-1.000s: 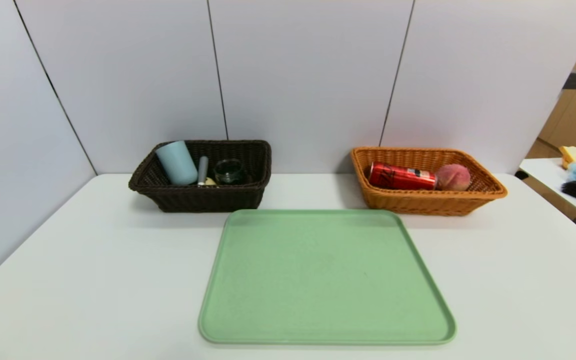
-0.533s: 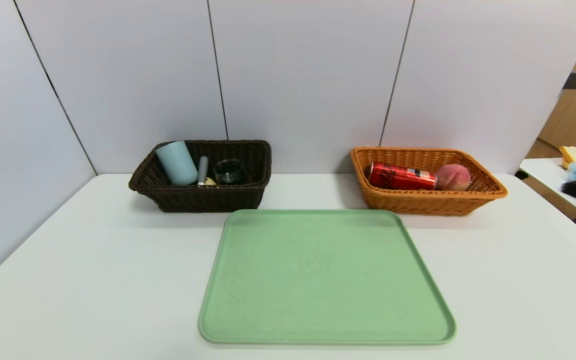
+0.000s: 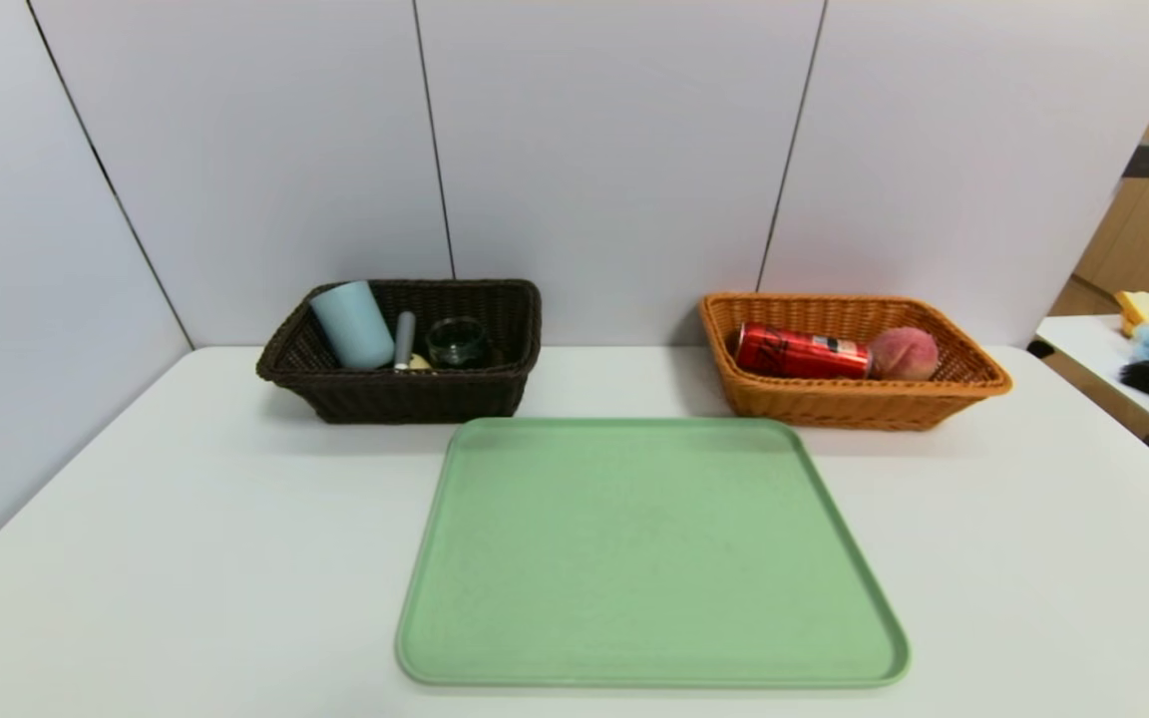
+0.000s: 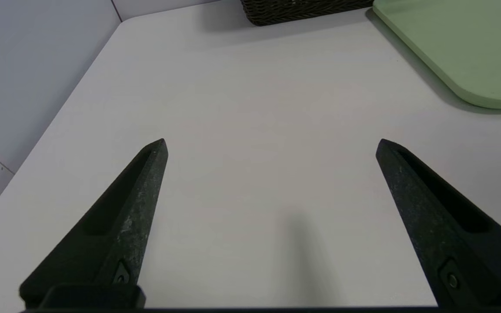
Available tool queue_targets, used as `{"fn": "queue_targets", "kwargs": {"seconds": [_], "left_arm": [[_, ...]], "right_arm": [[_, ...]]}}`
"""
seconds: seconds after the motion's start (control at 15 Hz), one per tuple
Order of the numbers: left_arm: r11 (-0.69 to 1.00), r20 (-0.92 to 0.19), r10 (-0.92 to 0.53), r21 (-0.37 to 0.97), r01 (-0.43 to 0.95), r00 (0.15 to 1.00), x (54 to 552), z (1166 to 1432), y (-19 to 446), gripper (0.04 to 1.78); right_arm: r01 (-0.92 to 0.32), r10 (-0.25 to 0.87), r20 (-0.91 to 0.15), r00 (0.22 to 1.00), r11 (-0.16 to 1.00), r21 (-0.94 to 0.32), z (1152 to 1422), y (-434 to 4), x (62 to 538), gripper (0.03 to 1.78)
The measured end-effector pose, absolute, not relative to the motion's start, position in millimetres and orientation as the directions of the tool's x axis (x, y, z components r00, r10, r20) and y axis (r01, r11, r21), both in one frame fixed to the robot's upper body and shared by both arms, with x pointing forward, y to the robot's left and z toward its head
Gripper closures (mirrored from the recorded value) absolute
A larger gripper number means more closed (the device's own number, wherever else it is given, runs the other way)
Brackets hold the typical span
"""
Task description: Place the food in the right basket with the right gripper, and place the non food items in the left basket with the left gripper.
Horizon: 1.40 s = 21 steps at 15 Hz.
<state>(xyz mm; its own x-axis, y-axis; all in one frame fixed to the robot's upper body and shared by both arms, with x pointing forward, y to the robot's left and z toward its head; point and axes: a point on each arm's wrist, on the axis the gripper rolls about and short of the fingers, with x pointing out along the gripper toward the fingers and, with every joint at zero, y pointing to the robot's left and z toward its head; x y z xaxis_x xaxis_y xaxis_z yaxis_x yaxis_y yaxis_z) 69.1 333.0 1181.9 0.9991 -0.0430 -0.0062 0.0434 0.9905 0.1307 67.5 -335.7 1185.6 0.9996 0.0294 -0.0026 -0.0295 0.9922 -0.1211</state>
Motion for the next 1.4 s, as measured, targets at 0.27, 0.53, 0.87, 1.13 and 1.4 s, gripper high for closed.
{"fn": "queue_targets", "kwargs": {"seconds": [0.27,0.53,0.87,1.13,1.4], "left_arm": [[0.997,-0.004,-0.027,0.071,0.027,1.0,69.1,1182.1,333.4,0.13],[1.0,-0.002,-0.014,0.012,0.014,1.0,69.1,1182.3,333.7,0.13],[1.0,0.0,-0.013,0.01,0.013,1.0,69.1,1182.5,333.6,0.13],[1.0,0.0,-0.014,0.01,0.014,1.0,69.2,1182.5,333.6,0.13],[1.0,-0.001,-0.013,0.01,0.013,1.0,69.2,1182.5,333.6,0.13]], "right_arm": [[-0.015,0.009,-0.056,0.998,0.995,-0.098,1181.7,-336.2,66.6,0.11],[0.008,-0.008,-0.057,0.998,1.0,0.005,1182.6,-336.6,66.1,0.11],[0.007,-0.007,-0.057,0.998,1.0,0.005,1182.6,-336.6,66.1,0.11],[0.007,-0.007,-0.063,0.998,1.0,0.003,1182.4,-336.6,65.9,0.11],[0.007,-0.007,-0.057,0.998,1.0,0.004,1183.0,-336.7,65.9,0.11]]}}
